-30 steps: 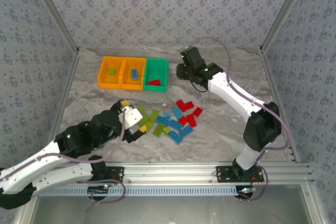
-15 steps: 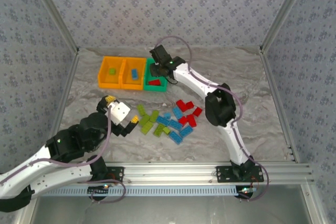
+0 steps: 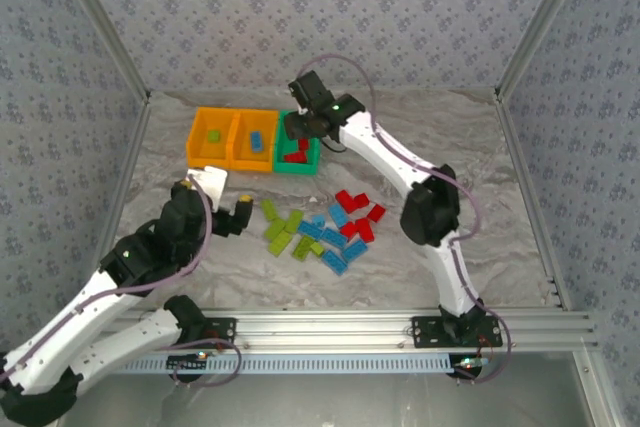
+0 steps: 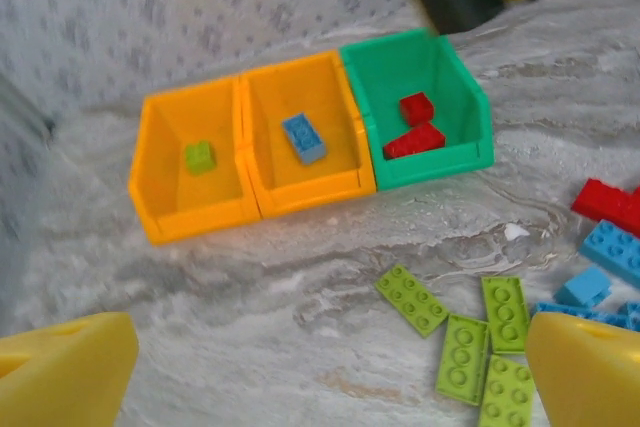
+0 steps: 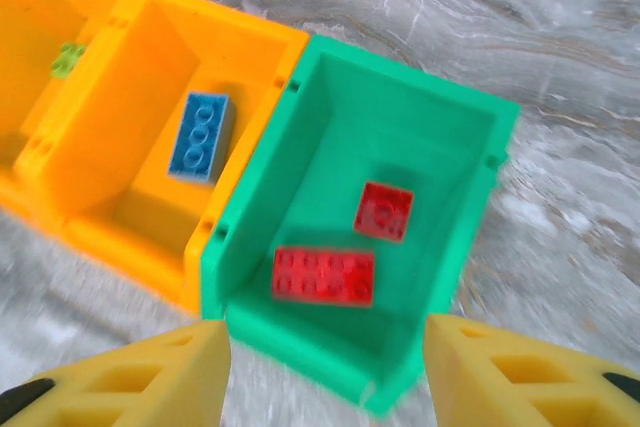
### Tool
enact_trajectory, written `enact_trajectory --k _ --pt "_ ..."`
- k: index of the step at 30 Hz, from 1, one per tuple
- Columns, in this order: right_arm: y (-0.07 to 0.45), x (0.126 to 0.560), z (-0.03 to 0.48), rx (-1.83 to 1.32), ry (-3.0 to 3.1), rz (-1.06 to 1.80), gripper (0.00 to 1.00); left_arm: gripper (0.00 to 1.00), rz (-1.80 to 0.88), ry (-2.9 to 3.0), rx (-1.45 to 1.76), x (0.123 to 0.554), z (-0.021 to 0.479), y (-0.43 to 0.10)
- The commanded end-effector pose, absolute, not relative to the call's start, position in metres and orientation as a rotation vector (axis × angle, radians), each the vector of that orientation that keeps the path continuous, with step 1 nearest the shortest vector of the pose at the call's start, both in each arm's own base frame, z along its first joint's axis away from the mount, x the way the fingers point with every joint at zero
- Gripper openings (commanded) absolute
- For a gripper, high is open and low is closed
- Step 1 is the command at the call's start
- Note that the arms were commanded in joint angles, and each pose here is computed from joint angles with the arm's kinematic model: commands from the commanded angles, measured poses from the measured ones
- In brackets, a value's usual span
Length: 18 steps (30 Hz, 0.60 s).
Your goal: Sort the legos into containers by color
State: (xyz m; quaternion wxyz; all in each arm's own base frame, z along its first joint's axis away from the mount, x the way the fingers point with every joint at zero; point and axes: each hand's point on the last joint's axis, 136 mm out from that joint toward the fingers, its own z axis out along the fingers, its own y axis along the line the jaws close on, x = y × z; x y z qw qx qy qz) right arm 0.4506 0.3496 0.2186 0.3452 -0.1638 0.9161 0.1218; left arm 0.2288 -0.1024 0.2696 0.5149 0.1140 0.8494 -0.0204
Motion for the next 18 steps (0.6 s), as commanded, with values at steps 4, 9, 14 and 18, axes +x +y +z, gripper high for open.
enact_trajectory --k 4,9,14,18 --pt "0.311 0.356 0.305 -0.551 2.238 0.342 0.66 0.99 -0.402 2.36 -0.106 0.263 0.218 -0.121" --pt "0.267 0.292 0.303 -0.518 2.252 0.35 0.91 0.99 -0.549 2.652 -0.267 0.284 0.153 -0.15" --pt "0.239 0.249 0.272 -0.458 2.326 0.454 1.0 0.99 -0.504 2.793 -0.451 0.293 0.099 -0.159" --pt "0.227 0.239 0.254 -0.413 2.359 0.459 1.0 0.99 -0.5 2.811 -0.496 0.302 0.075 -0.166"
